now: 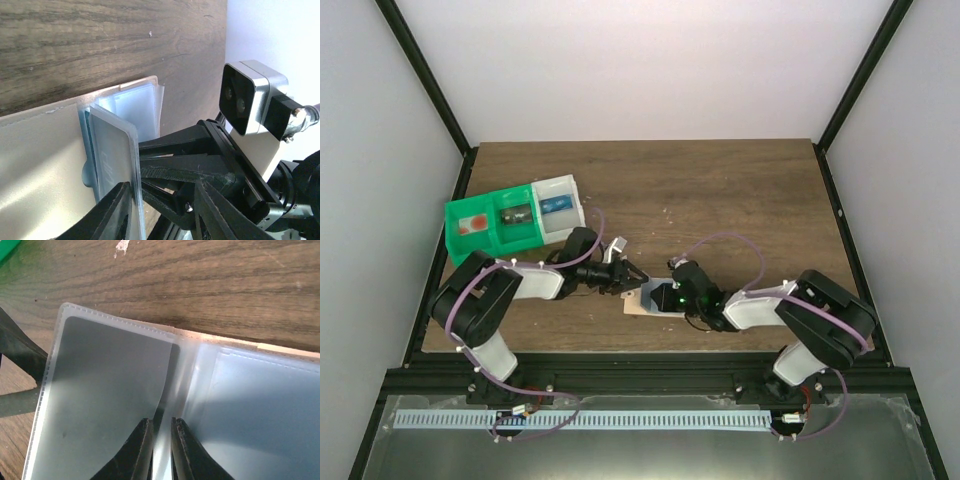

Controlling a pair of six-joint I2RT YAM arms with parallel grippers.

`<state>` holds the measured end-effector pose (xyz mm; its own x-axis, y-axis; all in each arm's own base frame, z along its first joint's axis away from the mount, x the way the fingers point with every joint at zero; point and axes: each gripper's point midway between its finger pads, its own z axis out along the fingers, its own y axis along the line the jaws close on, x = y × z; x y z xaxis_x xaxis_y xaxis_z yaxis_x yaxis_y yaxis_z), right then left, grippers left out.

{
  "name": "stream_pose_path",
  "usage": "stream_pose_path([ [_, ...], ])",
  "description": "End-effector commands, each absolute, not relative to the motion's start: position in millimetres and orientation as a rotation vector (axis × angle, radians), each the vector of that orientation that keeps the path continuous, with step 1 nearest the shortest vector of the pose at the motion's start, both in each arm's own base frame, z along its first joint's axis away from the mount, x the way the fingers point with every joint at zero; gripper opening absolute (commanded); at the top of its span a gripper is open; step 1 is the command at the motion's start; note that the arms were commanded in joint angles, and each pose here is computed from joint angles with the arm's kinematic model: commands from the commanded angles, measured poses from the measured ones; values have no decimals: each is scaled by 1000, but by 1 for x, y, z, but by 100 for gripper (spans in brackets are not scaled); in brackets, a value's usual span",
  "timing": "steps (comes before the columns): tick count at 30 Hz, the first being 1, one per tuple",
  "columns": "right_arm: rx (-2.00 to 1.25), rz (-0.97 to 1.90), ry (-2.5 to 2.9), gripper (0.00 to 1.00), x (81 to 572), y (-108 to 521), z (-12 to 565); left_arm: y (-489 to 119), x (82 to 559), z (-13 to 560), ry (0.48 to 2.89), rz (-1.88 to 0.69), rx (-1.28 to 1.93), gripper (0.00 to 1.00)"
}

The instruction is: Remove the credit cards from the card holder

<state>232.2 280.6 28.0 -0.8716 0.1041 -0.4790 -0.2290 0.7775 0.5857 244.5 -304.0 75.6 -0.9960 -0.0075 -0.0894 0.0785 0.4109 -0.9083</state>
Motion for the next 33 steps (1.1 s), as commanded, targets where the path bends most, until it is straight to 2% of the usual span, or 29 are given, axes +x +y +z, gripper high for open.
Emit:
stream_pose_path([
  [1, -67, 870, 2466, 13, 230, 270, 30, -312, 241, 88, 2523, -1705, 130, 35],
  [9, -45, 875, 2440, 16, 226, 260, 39, -319, 238, 85, 2536, -1708, 145, 21],
  [17, -43, 912, 2407, 20, 221, 257, 49, -319, 238, 82, 2548, -1679, 145, 21],
  [26, -107, 1034, 2346, 39, 211, 264, 70, -327, 236, 81, 2559, -1683, 166, 18],
  [33, -139, 1094, 2330, 47, 205, 268, 77, -329, 235, 77, 2575, -1670, 164, 18],
])
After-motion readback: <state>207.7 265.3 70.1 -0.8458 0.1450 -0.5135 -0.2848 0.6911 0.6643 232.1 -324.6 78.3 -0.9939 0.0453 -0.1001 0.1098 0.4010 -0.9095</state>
